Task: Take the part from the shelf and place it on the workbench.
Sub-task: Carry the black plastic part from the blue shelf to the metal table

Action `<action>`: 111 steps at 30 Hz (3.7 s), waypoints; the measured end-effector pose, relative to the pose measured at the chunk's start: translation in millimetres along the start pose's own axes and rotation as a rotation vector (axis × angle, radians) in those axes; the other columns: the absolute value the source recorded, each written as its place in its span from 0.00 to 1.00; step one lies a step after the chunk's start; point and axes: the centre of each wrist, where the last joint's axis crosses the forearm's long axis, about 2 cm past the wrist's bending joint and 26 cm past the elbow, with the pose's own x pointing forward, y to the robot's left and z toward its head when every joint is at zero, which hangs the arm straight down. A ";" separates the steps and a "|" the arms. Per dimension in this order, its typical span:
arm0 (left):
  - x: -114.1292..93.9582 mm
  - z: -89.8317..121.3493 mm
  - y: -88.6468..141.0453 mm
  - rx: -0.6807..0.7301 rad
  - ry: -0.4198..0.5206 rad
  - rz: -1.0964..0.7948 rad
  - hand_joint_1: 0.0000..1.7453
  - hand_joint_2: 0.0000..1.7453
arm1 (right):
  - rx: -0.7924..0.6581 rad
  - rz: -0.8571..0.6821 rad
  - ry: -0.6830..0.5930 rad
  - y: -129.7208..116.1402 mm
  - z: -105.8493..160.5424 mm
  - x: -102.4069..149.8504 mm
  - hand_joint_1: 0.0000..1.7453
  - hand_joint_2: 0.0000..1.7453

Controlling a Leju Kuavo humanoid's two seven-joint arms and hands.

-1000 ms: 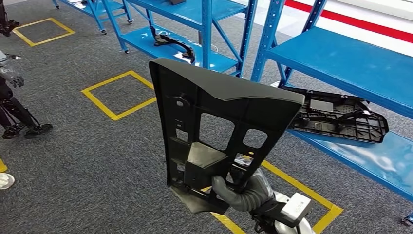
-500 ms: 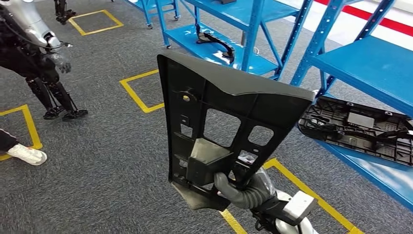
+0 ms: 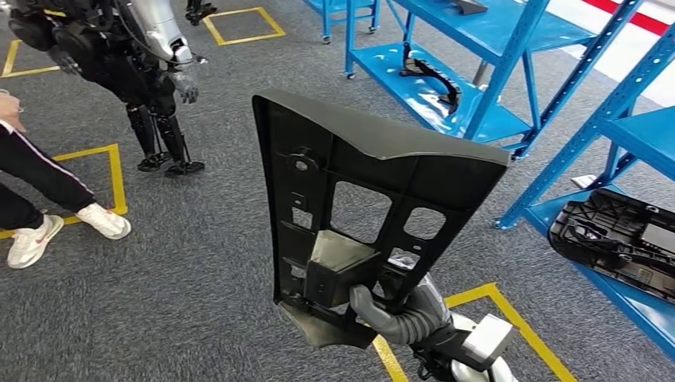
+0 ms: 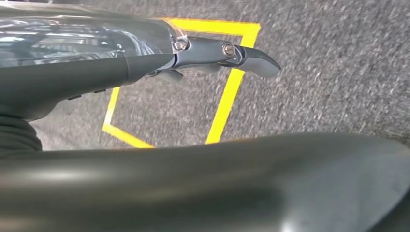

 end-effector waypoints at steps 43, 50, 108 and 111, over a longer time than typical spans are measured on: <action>-2.1 0.2 -1.6 -0.009 0.008 0.017 0.00 1.00 | -0.063 -0.021 0.036 5.0 11.8 -1.9 1.00 1.00; -2.5 0.2 -1.6 -0.007 0.011 0.022 0.00 1.00 | -0.062 -0.023 0.032 5.2 10.4 -1.9 1.00 1.00; -0.7 0.9 -3.7 -0.018 0.024 0.021 0.00 1.00 | -0.085 -0.032 0.054 5.5 17.4 -3.0 1.00 1.00; -2.1 1.2 -5.0 -0.020 0.028 0.021 0.00 1.00 | -0.085 -0.031 0.048 5.3 15.7 -2.6 1.00 1.00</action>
